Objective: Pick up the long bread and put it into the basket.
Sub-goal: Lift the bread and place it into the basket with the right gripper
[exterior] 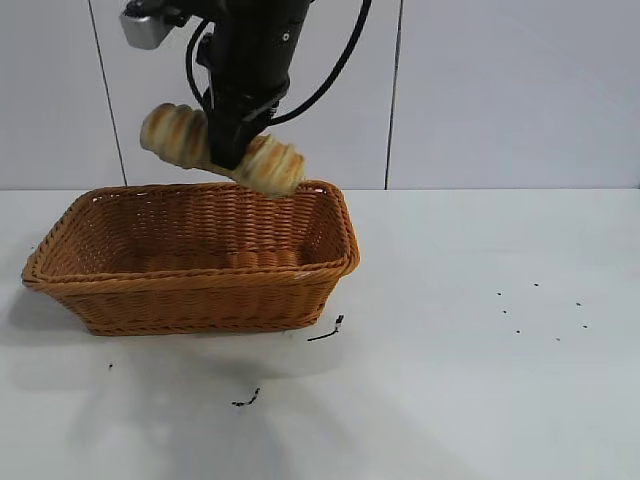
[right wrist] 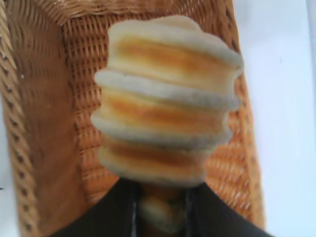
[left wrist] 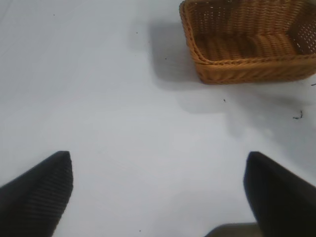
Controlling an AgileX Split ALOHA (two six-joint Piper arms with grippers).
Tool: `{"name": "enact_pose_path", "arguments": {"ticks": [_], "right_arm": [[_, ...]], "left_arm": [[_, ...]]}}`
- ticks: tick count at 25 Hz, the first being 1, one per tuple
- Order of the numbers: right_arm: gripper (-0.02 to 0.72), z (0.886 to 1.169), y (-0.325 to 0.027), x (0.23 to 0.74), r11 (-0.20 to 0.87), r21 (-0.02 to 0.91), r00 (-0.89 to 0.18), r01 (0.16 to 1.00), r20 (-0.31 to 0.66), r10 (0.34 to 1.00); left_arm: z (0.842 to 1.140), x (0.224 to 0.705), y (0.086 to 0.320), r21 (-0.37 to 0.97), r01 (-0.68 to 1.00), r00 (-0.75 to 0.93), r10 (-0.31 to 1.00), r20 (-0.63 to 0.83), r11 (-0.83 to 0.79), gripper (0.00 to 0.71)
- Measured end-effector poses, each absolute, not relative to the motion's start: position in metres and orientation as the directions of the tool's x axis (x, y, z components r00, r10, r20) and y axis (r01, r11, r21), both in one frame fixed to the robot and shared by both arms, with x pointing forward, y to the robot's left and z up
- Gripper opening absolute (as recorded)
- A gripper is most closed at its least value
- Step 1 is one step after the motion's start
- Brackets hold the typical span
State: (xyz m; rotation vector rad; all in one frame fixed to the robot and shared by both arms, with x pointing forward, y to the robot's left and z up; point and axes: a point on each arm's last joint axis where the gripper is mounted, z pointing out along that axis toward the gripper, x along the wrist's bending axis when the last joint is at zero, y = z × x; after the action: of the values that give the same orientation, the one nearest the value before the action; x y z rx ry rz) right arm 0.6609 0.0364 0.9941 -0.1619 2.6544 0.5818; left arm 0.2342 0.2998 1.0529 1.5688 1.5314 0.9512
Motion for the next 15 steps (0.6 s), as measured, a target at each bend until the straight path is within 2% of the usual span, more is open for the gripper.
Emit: {"name": "enact_pose_path", "arguments": {"ticks": [7, 11, 13, 15], "right_arm": [[0.132, 0.939, 0.045, 0.67, 0.911, 0.375, -0.923, -0.175, -0.385, -0.019], [0.156, 0.925, 0.045, 0.671, 0.917, 0.363, -0.932, -0.166, -0.362, -0.026], [0.241, 0.925, 0.044, 0.671, 0.914, 0.373, -0.934, -0.159, -0.356, -0.017], [0.393, 0.926, 0.042, 0.673, 0.909, 0.392, -0.939, -0.143, -0.343, 0.0]], "left_arm": [[1.053, 0.234, 0.3, 0.89, 0.456, 0.015, 1.0, 0.015, -0.02, 0.693], [1.053, 0.234, 0.3, 0.89, 0.456, 0.015, 1.0, 0.015, -0.02, 0.693], [1.053, 0.234, 0.3, 0.89, 0.456, 0.015, 1.0, 0.015, -0.02, 0.693], [1.053, 0.234, 0.3, 0.89, 0.456, 0.015, 1.0, 0.015, -0.02, 0.693]]}}
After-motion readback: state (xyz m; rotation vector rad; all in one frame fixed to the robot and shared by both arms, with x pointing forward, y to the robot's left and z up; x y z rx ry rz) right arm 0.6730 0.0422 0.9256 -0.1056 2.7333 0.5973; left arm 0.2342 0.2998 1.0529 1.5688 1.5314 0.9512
